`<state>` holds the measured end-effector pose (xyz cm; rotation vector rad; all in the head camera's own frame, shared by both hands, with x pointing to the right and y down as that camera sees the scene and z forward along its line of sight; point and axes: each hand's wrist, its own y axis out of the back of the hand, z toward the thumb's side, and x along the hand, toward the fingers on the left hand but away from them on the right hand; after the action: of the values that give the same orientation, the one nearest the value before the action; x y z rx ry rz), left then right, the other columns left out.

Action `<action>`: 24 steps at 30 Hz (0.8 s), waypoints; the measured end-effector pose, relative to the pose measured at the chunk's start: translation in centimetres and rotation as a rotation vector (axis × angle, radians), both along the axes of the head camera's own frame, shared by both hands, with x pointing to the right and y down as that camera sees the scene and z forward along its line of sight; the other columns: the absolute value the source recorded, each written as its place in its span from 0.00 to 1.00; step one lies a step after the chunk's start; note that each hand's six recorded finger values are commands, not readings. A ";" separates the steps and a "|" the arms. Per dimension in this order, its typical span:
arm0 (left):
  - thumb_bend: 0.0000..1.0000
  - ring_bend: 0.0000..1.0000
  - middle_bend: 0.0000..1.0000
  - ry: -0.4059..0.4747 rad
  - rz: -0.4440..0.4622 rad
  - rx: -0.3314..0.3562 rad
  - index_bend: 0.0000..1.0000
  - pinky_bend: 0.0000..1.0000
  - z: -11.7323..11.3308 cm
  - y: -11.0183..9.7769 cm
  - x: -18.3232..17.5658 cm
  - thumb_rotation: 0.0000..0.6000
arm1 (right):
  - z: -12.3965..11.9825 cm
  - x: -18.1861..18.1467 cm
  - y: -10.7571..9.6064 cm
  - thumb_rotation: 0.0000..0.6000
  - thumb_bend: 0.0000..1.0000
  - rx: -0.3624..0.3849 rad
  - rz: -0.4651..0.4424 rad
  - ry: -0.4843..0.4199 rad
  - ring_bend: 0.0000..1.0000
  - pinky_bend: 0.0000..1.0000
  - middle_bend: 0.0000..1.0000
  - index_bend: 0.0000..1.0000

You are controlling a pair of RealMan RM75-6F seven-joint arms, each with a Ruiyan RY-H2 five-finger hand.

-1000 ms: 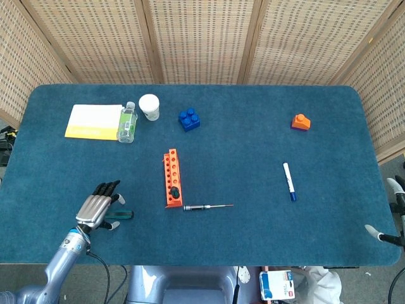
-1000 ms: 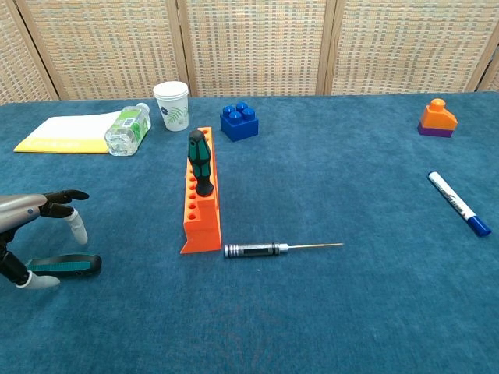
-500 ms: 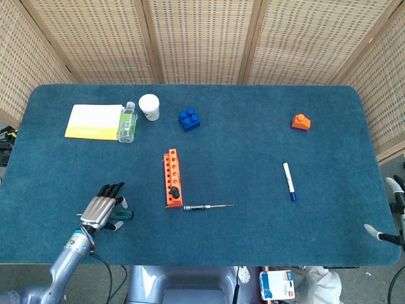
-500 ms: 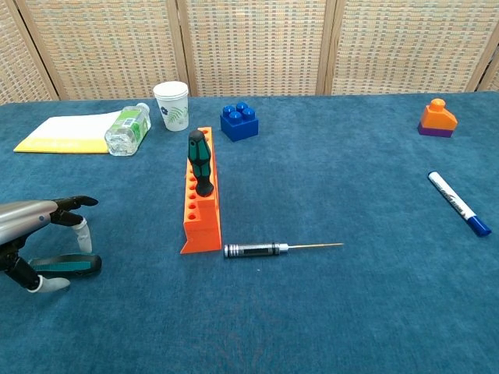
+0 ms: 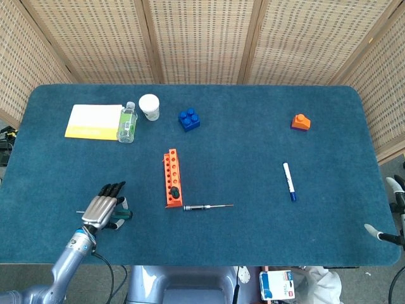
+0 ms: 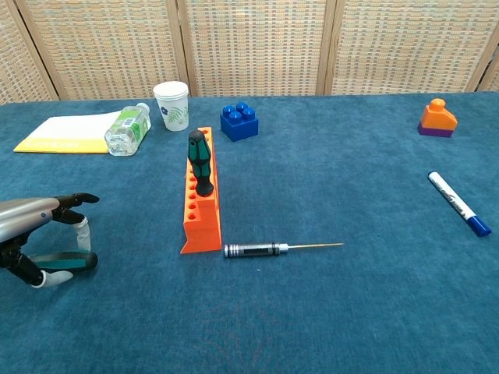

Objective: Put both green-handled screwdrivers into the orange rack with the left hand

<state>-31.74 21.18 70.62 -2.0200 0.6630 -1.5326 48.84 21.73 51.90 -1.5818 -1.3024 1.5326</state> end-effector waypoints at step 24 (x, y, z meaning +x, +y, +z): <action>0.43 0.00 0.00 0.450 -0.232 0.097 0.63 0.00 -9.2 -7.7 -1.2 1.00 | 0.2 -0.2 0.0 1.00 0.00 -0.007 0.000 0.005 0.00 0.00 0.00 0.01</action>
<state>-32.93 13.45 61.42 -2.2944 1.1577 -1.1347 48.66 21.74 52.12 -1.5815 -1.2958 1.5414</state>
